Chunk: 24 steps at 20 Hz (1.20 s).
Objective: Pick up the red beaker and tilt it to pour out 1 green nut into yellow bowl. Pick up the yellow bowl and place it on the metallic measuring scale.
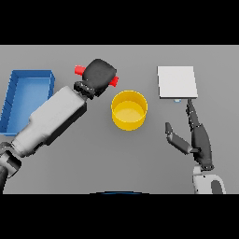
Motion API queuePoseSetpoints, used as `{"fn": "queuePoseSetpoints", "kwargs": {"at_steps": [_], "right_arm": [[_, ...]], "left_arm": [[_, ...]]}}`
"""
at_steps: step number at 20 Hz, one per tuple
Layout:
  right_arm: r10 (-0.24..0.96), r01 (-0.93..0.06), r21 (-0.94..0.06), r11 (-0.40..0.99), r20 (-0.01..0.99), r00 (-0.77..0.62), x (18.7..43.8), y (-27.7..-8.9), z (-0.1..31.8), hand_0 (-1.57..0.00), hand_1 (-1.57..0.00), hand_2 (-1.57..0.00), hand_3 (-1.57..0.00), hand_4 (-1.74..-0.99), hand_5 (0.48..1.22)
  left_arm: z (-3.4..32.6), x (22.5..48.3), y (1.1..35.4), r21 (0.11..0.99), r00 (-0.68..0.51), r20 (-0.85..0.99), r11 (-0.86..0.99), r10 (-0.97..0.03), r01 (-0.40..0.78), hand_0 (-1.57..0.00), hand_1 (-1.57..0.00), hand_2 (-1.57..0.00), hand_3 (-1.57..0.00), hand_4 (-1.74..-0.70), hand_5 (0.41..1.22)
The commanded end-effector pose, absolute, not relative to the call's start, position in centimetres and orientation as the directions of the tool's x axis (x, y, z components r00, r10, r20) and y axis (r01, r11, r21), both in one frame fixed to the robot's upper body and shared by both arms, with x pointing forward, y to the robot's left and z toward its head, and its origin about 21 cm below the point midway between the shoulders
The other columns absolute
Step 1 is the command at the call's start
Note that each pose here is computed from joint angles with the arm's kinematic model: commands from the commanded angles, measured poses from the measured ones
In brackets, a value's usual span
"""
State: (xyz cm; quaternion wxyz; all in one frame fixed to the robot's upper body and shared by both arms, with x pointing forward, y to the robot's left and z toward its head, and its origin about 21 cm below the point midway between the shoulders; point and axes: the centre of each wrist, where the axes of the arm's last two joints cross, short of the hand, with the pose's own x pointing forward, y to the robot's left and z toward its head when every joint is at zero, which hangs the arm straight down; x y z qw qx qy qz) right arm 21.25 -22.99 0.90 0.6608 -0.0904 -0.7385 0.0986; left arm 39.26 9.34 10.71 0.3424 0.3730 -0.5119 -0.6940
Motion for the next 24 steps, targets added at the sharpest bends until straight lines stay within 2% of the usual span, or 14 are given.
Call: {"fn": "queuePoseSetpoints", "kwargs": {"at_steps": [1,4,8,16,24], "right_arm": [[0.263,0.003,-0.265,0.964,0.958,-0.112,21.4,-22.8,0.8,0.0,0.0,0.0,0.0,-1.292,0.678],[0.225,0.001,-0.226,0.974,0.968,-0.113,21.6,-22.4,0.7,0.0,0.0,0.0,0.0,-1.294,0.657],[0.223,0.018,-0.223,0.975,0.966,-0.128,21.2,-23.0,0.4,0.0,0.0,0.0,0.0,-1.291,0.64],[0.254,0.032,-0.252,0.967,0.962,-0.097,21.3,-22.3,0.2,0.0,0.0,0.0,0.0,-1.276,0.593],[0.288,0.047,-0.285,0.957,0.953,-0.096,21.4,-22.5,0.0,0.0,0.0,0.0,0.0,-1.204,0.591]], "left_arm": [[10.6,39.2,8.7,0.955,-0.514,-0.208,-0.285,-0.833,0.076,-1.57,-1.57,-1.57,-1.28,-1.7,1.215],[10.7,39.4,7.1,0.906,-0.588,-0.32,-0.422,-0.742,0.04,-1.57,-1.57,-1.57,-1.42,-1.72,1.218],[10.1,39.3,6.0,0.805,-0.627,-0.477,-0.592,-0.617,-0.03,-1.57,-1.57,-1.57,-1.51,-1.73,1.22],[11.0,39.5,4.1,0.632,-0.627,-0.662,-0.755,-0.411,-0.173,-1.57,-1.57,-1.57,-1.56,-1.74,1.221],[11.4,39.6,2.3,0.43,-0.604,-0.775,-0.856,-0.188,-0.285,-1.57,-1.57,-1.57,-1.57,-1.73,1.221]]}}
